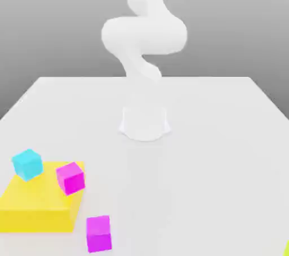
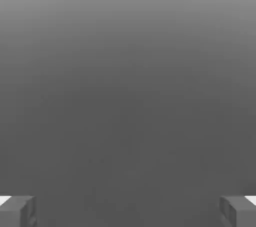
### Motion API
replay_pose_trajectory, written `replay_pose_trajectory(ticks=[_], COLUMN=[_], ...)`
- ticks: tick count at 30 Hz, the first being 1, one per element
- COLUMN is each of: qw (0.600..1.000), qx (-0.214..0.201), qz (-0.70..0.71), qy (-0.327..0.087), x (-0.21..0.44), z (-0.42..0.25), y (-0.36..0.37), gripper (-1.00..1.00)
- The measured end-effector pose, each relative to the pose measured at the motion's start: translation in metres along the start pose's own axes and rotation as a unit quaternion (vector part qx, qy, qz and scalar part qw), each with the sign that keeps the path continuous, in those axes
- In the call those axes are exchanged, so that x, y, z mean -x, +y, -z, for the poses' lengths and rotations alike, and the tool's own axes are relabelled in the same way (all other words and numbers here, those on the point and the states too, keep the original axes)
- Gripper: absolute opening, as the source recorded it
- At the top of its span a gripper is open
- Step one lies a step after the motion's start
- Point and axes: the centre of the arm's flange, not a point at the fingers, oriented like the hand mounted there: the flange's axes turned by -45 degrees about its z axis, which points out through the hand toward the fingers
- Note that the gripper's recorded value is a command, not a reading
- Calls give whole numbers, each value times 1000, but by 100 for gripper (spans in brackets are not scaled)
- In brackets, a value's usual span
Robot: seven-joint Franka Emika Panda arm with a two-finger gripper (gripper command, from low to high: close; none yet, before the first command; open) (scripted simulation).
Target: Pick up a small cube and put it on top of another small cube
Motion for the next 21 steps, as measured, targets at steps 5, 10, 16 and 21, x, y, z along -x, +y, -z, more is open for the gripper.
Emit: replay_pose_trajectory(ticks=[5, 10, 16, 21], qw=[998, 992, 980, 967], qx=[-17, -24, -21, -11], qz=[-24, -45, -65, -73], qy=[-60, -118, -187, -242], x=[-8, 0, 30, 74], z=[-79, -157, -248, -318], y=[-33, -72, -125, -176], gripper=[0, 0, 0, 0])
